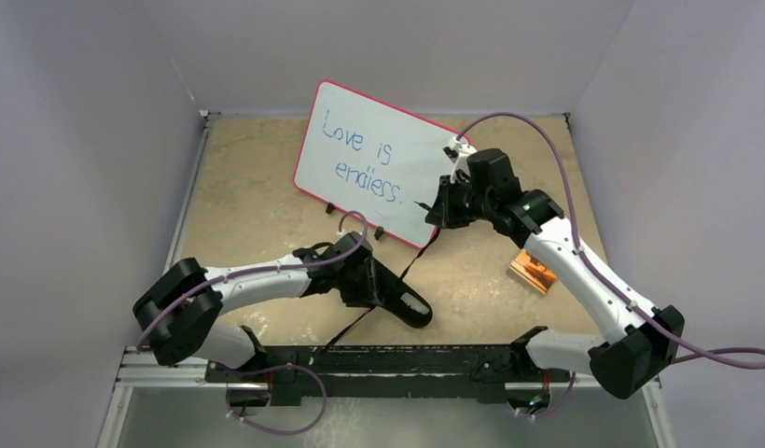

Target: Tie the shoes

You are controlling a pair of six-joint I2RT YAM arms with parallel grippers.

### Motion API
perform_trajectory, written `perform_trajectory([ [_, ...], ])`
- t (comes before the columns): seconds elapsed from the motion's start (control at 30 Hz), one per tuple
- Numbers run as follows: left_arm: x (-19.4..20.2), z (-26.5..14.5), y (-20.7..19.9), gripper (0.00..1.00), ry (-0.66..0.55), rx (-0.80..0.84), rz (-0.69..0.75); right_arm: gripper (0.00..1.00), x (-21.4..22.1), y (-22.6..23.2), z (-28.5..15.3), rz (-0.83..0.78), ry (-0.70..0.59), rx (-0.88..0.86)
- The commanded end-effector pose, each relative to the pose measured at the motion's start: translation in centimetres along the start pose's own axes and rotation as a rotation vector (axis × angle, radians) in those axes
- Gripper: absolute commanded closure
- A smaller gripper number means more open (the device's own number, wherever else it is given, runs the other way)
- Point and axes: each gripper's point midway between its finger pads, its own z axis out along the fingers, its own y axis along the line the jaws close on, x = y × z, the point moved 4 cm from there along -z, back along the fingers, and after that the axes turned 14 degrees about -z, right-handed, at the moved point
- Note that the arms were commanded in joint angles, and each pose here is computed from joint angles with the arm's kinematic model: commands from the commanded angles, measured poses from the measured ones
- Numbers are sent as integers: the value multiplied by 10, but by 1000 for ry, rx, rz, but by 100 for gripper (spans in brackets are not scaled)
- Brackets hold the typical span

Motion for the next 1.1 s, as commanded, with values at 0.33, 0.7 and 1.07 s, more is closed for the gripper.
perform_trajectory([
  [0.33,-9,-54,7,43,-256,-68,284,94,-8,-24,-19,-8,-40,71],
  [0.7,-19,-38,-4,42,-410,-185,685,95,-9,-21,-23,7,-57,52],
  [1.07,-34,-9,9,50,-387,-226,806,94,-12,-19,-23,17,-67,38],
])
